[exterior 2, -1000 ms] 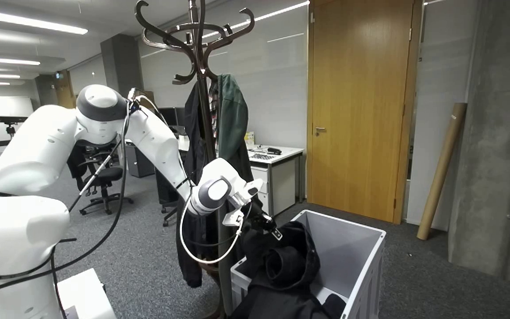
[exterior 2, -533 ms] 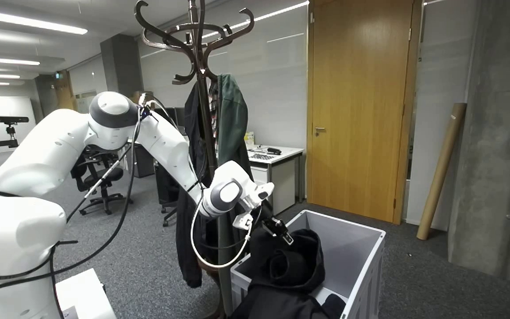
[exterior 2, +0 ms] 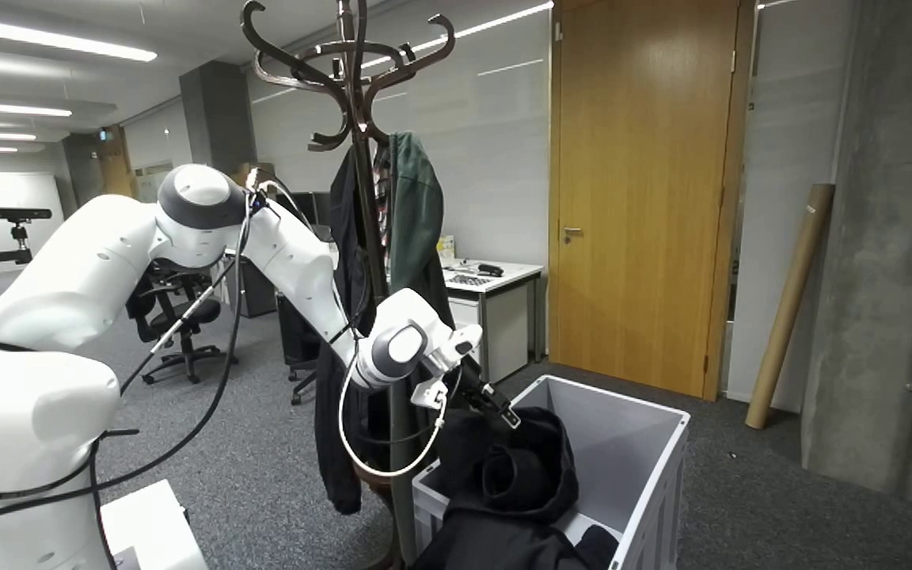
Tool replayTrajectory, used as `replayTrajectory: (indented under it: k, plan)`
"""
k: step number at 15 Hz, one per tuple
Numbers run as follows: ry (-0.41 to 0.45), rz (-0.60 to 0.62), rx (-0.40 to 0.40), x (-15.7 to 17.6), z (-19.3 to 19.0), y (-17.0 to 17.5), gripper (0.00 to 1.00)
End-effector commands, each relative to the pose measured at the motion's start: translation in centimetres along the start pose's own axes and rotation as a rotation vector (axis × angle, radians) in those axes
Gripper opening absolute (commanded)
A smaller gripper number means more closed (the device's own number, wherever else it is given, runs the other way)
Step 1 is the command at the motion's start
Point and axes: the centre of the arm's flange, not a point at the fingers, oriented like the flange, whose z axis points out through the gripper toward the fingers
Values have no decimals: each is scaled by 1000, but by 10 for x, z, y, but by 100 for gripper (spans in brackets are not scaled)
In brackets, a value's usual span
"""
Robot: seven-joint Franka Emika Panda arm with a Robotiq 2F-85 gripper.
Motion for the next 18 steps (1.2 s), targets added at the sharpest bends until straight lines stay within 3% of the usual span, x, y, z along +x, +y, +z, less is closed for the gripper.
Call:
replayTrajectory:
  k: [1,9,13,18]
  plan:
    - [51,-7,47,-16,-40,11,100]
    - [87,-66,153,-58,-78,26,100]
    - [20,-178,177,-101,-97,31,100]
    - [-44,-187,165,-145,-109,57,100]
